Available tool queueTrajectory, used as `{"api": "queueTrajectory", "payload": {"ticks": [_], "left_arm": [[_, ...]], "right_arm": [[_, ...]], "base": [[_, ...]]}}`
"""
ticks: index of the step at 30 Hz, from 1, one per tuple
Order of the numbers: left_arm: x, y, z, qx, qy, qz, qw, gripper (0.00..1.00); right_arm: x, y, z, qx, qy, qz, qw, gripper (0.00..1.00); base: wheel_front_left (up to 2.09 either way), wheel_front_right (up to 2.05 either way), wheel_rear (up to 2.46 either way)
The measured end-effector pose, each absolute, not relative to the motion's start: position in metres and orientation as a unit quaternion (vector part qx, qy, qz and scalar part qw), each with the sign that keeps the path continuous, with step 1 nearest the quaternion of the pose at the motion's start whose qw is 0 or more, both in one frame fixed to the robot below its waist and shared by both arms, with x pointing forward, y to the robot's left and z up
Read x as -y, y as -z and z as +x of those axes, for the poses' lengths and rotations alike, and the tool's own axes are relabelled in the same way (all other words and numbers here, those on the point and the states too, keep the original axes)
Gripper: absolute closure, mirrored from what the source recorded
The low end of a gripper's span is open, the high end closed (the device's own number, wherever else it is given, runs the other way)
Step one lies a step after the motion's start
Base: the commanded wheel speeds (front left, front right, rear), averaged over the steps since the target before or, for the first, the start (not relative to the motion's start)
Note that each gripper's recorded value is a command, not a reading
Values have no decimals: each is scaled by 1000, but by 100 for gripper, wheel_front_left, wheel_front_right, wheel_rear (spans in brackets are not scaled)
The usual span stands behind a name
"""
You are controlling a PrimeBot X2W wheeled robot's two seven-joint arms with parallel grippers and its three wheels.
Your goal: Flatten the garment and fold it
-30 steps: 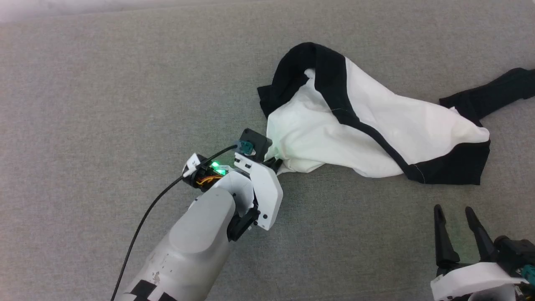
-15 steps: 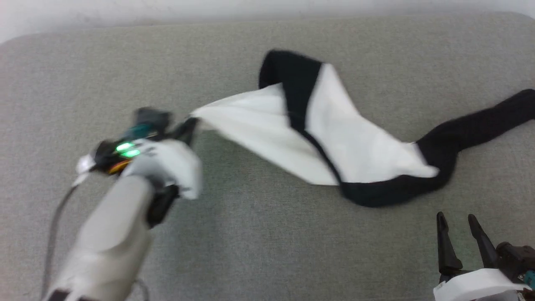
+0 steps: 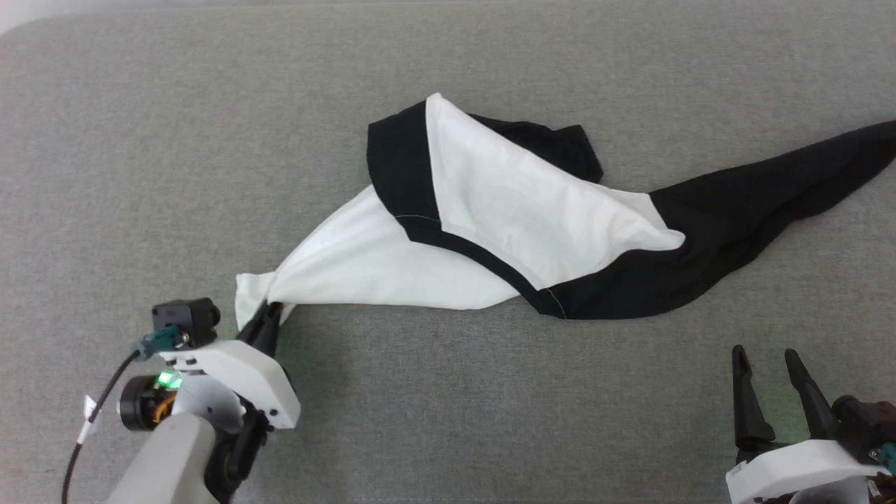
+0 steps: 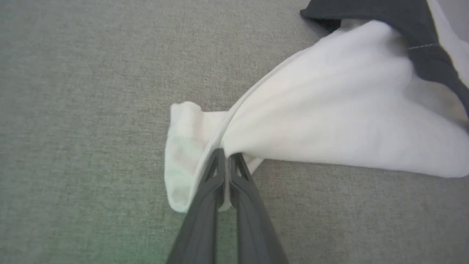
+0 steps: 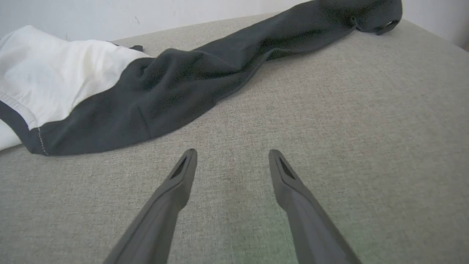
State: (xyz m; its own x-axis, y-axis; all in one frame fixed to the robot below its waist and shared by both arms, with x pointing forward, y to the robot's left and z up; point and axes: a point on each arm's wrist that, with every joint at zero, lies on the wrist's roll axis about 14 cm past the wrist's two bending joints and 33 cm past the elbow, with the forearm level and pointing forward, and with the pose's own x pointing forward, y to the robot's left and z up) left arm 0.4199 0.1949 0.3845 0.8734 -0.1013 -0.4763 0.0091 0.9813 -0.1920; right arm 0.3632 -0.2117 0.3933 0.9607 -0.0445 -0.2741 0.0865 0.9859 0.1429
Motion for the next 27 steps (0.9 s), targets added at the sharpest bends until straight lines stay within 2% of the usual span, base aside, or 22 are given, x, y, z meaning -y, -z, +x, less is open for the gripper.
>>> {"api": "queueTrajectory", "payload": {"ticks": [1, 2, 10, 15, 20, 27], "left_arm": [[-194, -385, 419, -247, 25, -99, 964, 5], [-193, -385, 418, -246, 24, -104, 963, 0], [-199, -413, 415, -230, 40, -96, 968, 0], [-200, -467, 427, -192, 71, -73, 976, 0], [-179, -530, 459, -155, 127, -60, 978, 0], [-138, -538, 501, -235, 185, -101, 949, 0]], "right_arm": [[210, -393, 365, -136, 31, 77, 987, 0], [209, -393, 366, -135, 29, 78, 987, 0], [205, -396, 367, -131, 23, 80, 988, 0], [201, -396, 367, -132, 18, 85, 987, 0], [195, -392, 369, -138, 10, 87, 987, 0], [191, -395, 381, -126, 5, 88, 988, 0]], "base": [[0, 0, 0], [0, 0, 0], [0, 0, 0], [0, 0, 0], [0, 0, 0], [0, 0, 0]]}}
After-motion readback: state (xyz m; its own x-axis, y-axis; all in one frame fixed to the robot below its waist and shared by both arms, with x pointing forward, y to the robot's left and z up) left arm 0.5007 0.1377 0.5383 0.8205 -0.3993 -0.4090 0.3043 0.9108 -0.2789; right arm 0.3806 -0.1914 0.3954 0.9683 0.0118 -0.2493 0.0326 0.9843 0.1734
